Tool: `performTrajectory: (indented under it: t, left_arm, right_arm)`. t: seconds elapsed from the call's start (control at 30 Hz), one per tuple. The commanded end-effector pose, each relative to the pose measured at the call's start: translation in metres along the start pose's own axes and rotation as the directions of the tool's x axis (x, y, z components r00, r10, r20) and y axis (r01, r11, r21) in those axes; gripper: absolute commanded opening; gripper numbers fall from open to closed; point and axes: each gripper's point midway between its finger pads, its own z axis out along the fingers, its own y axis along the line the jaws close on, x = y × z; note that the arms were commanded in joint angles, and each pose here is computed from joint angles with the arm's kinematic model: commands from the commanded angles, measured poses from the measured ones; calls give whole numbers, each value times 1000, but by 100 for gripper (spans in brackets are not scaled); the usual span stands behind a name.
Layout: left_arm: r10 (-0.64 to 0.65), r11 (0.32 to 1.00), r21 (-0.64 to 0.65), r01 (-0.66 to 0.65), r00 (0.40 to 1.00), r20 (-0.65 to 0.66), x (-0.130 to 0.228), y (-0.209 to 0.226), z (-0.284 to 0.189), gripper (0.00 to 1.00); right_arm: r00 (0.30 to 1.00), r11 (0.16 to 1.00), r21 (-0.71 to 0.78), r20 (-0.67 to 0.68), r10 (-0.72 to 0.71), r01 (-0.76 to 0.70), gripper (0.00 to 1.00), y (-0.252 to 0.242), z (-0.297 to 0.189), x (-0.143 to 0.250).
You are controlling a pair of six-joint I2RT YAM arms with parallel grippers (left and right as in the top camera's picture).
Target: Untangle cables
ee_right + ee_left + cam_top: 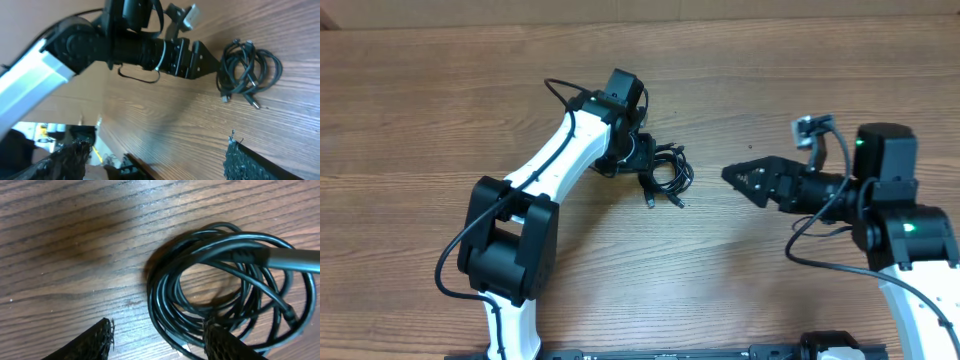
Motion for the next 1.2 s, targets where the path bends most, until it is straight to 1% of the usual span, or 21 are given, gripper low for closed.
performTrajectory:
  t: [0.0,0.07,0.13,0.33,0.43,0.57,0.67,0.8,0.9,0.97,1.07,1.17]
  left_arm:
    - [-25,1000,-2,25,1000,-15,6,2,14,57]
    - [-68,998,-4,68,997,-21,9,3,18,52]
    - [-79,997,-5,79,997,-23,10,3,18,48]
    - [-93,996,-8,92,995,-25,10,4,19,49]
    - [-96,995,-12,96,995,-37,12,5,24,47]
    - [-107,994,12,108,990,-93,21,2,39,41]
    - [-107,993,35,111,988,-110,22,-1,44,34]
    - [-103,993,42,107,990,-94,18,-3,43,32]
    - [-96,994,47,101,992,-86,14,-4,40,22]
    - [-96,994,50,100,992,-79,11,-6,38,19]
    - [-94,995,31,96,994,-61,4,-5,31,18]
    - [-95,995,-24,94,995,-41,-2,1,23,19]
  right_arm:
    - [1000,995,96,30,-2,-1,88,-3,4,-4]
    - [1000,993,115,19,-1,-1,88,-2,9,0]
    - [1000,994,109,11,-7,6,88,0,11,2]
    - [1000,994,107,12,-10,8,88,0,11,2]
    - [1000,994,107,12,-9,8,88,0,11,2]
    - [1000,994,108,12,-9,8,88,0,11,2]
    - [1000,994,107,11,-9,8,88,0,11,2]
    - [1000,994,108,12,-10,8,88,0,11,2]
    - [1000,994,108,12,-10,9,88,0,11,2]
    - [1000,994,108,12,-10,9,88,0,11,2]
    - [1000,994,108,12,-11,9,88,0,11,2]
    - [1000,994,108,12,-11,9,88,0,11,2]
